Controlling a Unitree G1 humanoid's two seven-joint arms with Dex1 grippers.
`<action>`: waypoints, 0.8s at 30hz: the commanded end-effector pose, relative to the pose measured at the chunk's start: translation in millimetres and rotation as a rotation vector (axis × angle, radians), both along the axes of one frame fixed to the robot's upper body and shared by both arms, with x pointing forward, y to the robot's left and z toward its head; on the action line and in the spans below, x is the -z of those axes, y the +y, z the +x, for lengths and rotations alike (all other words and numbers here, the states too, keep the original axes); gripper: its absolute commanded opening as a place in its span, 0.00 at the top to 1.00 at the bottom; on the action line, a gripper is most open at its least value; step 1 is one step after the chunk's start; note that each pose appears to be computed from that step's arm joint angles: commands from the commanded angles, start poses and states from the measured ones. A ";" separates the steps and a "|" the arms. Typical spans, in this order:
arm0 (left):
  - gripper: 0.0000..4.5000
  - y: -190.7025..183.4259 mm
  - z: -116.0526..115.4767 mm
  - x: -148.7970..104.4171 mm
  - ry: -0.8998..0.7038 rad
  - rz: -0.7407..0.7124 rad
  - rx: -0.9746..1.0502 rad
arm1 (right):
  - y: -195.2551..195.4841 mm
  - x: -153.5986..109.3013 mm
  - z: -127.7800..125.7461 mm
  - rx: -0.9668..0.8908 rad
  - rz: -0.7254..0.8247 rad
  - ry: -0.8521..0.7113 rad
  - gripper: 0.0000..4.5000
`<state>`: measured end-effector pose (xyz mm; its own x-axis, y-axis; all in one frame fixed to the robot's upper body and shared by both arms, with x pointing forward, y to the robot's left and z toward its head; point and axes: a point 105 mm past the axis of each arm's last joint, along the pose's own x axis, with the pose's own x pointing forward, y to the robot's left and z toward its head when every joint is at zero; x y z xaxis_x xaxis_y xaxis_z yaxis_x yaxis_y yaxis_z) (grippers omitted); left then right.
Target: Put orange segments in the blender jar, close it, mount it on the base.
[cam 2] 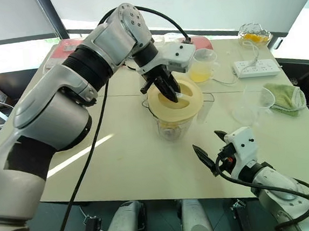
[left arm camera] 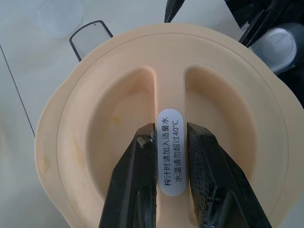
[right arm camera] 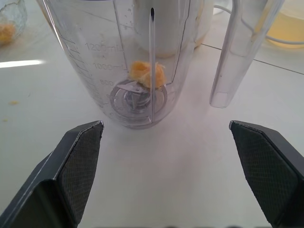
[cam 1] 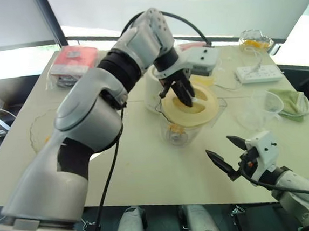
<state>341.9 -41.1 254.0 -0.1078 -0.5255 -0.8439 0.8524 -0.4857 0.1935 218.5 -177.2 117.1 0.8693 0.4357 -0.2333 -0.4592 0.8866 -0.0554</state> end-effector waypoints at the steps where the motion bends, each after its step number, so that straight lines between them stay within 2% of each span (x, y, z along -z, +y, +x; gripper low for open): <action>1: 0.82 5.8 5.2 11.6 0.013 0.047 -0.042 | 4.5 -10.1 0.5 -0.011 -0.004 -0.055 0.00; 8: 0.82 7.9 11.0 3.6 0.021 0.009 -0.098 | 4.9 -7.6 3.8 -0.012 -0.012 -0.057 0.00; 19: 0.82 8.3 13.4 14.7 0.028 0.020 -0.105 | 4.3 -8.2 11.1 0.003 -0.026 -0.086 0.00; 24: 0.82 7.6 9.8 27.2 0.065 0.008 -0.077 | -1.4 -6.4 38.3 0.083 -0.027 -0.170 0.00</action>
<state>353.3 -34.3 237.0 -0.0958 -0.5378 -0.8376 0.8970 -0.4115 0.1616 251.9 -178.5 117.6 0.9191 0.3694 -0.1374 -0.3863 0.9134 -0.1282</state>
